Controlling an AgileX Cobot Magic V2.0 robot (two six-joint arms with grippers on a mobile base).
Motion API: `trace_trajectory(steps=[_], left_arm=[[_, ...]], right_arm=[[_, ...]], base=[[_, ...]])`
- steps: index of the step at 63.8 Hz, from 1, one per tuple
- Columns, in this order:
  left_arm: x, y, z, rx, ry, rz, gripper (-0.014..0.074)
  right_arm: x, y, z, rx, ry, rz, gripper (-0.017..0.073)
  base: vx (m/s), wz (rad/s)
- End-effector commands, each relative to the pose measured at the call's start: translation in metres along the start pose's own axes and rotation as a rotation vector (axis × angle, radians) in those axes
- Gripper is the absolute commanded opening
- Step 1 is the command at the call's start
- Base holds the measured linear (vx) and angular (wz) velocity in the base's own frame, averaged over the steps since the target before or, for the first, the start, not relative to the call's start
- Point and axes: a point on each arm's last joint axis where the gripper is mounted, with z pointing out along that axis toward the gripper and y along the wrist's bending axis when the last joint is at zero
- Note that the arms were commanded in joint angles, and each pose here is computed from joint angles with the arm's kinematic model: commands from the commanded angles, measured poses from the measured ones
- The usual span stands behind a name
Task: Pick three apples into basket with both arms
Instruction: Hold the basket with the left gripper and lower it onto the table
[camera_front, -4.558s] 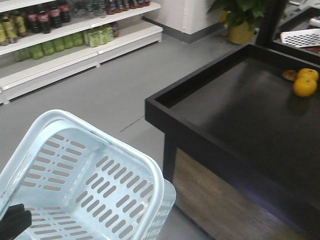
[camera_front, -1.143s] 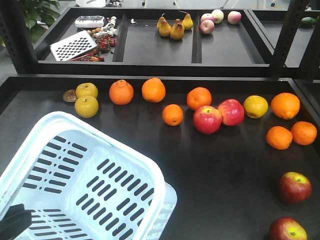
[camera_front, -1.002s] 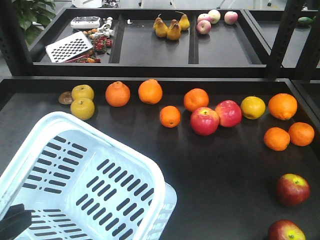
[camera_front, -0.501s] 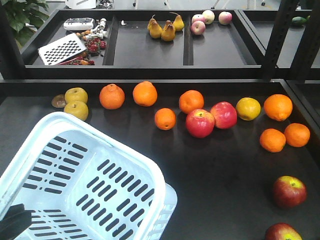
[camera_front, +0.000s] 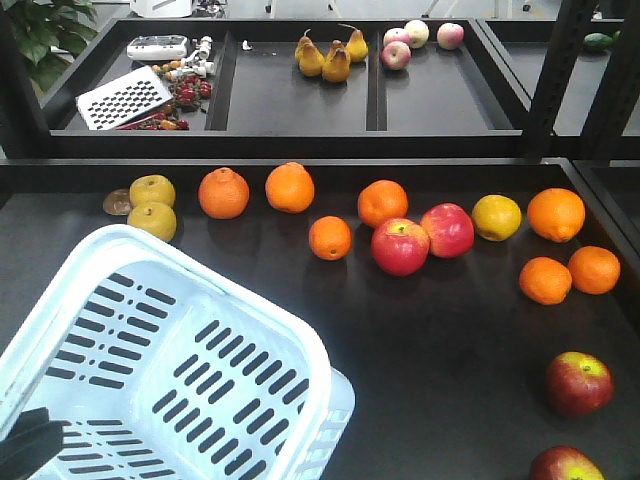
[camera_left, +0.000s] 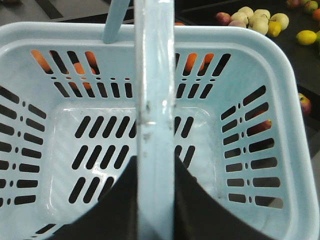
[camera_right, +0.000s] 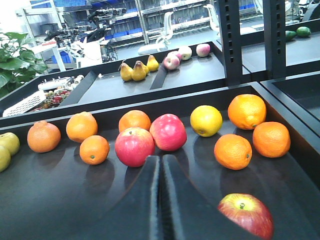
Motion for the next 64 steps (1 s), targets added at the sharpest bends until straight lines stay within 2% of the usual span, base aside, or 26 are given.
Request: trace_trajectory(steps=[1, 44, 49, 58, 64], left_arm=[[-0.018, 0.001, -0.004, -0.021, -0.117, -0.031, -0.0006], [-0.018, 0.001, -0.004, -0.021, -0.123, -0.034, -0.0006], [-0.019, 0.000, -0.004, -0.009, -0.137, -0.061, -0.0006], [-0.024, -0.002, -0.005, 0.023, -0.186, -0.145, -0.0006], [-0.029, -0.002, -0.004, 0.022, -0.206, -0.162, -0.0006]], right_arm=[[-0.003, 0.001, 0.000, -0.013, -0.077, -0.015, -0.0008], [-0.003, 0.001, 0.000, -0.013, -0.077, -0.015, -0.0008], [-0.003, 0.001, 0.000, -0.013, -0.077, -0.015, -0.0008], [-0.003, 0.001, 0.000, -0.013, -0.077, -0.015, -0.0008], [-0.003, 0.001, 0.000, -0.013, -0.077, -0.015, -0.0008]], base=[[0.00, 0.00], [0.00, 0.00], [0.00, 0.00], [0.00, 0.00], [0.00, 0.00]])
